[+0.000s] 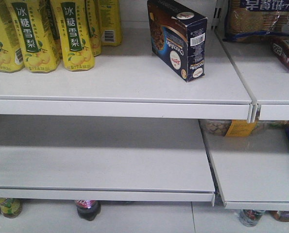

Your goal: Left arm holds basket, right arm returns cookies

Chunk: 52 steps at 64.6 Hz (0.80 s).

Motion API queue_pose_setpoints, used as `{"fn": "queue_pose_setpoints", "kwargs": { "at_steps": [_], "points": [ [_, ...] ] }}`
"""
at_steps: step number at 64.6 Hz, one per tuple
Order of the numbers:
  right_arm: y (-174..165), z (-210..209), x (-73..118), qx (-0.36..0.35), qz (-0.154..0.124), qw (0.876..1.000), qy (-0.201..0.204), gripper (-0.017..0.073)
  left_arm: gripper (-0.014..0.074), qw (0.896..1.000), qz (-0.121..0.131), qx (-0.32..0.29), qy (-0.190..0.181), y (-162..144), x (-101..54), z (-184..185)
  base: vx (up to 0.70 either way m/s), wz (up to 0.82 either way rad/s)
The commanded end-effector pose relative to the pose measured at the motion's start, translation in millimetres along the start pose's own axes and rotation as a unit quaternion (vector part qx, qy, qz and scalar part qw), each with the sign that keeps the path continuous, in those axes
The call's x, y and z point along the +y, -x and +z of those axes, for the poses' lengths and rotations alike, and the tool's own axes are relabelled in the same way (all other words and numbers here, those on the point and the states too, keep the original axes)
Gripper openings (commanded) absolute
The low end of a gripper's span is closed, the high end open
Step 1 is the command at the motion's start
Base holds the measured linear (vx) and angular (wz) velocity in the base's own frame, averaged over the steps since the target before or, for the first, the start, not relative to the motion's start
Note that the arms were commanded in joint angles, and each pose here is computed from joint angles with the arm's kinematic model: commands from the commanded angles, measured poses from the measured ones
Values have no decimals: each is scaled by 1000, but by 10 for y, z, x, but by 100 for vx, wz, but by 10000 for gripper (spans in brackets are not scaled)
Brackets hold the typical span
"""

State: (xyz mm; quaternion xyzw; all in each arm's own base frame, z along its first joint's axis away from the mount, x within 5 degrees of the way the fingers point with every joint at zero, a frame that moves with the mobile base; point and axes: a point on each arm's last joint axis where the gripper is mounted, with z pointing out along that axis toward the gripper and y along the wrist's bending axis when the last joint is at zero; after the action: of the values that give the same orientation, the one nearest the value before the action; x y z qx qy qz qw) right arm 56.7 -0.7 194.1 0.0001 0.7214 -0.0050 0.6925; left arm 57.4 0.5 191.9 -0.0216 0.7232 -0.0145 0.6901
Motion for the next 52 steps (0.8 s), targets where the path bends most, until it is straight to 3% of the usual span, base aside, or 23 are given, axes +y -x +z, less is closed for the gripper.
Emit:
{"fn": "queue_pose_setpoints", "kwargs": {
  "at_steps": [1,52],
  "points": [
    [6,-2,3,-31,-4,1000,1,-6,0,996,18,-83,-1,222,-9,-45,0,0],
    [9,-2,3,-32,-4,999,1,-6,0,996,18,-83,-1,222,-9,-45,0,0]
  ]
}}
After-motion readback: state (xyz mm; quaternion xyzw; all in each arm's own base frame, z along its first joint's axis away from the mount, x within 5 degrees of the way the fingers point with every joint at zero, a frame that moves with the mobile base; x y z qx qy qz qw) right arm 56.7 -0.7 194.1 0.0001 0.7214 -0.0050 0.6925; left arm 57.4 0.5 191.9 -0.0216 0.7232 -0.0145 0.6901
